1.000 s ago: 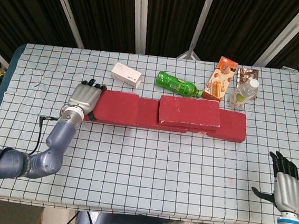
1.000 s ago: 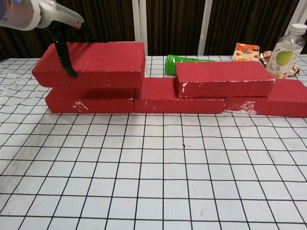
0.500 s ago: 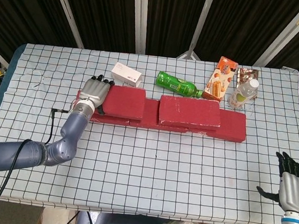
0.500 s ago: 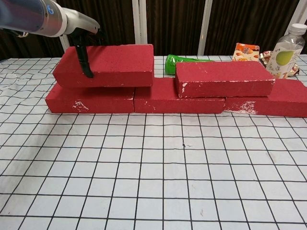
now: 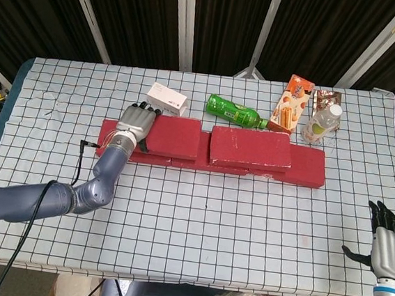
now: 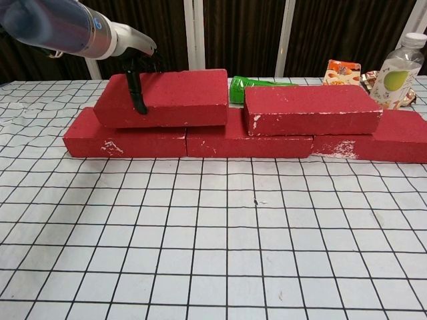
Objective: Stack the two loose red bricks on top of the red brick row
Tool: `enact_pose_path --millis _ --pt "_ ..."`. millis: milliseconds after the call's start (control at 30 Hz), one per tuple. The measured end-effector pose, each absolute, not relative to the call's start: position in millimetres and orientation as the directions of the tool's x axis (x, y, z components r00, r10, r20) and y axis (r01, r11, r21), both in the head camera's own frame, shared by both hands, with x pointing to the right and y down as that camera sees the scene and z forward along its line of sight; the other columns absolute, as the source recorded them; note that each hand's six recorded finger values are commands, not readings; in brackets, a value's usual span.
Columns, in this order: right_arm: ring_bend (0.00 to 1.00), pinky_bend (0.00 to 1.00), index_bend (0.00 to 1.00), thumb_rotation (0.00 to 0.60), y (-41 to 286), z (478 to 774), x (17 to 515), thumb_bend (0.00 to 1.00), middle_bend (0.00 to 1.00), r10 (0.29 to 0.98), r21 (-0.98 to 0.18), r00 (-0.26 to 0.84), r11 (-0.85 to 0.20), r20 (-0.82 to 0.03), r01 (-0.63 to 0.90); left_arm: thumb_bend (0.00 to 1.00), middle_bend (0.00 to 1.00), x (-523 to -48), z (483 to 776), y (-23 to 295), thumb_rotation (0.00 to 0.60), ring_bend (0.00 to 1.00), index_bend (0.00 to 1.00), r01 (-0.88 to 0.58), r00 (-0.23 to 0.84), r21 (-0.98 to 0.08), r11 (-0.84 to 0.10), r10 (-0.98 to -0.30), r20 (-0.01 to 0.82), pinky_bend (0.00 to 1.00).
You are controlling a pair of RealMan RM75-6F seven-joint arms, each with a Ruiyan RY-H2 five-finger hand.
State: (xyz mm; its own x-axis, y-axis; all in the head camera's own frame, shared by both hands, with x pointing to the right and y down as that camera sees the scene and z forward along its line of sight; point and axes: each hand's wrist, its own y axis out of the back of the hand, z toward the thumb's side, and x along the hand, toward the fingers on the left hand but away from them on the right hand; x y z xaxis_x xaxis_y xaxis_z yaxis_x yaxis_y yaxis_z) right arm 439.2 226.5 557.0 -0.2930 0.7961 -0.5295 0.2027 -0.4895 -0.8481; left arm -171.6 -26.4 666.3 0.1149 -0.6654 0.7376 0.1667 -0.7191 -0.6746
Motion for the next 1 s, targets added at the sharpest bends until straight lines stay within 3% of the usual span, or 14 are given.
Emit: enact_pose_path --millis 1000 --pt "0.0 0.0 0.06 0.6 225.8 556.7 446.7 0.15 0.0 0.791 -0.849 -0.308 -0.484 -0.529 0.215 0.1 0.23 -136.1 677.4 -20.4 0.6 0.05 0.26 0.193 0.073 -0.647 -0.737 -0.647 0.759 0.14"
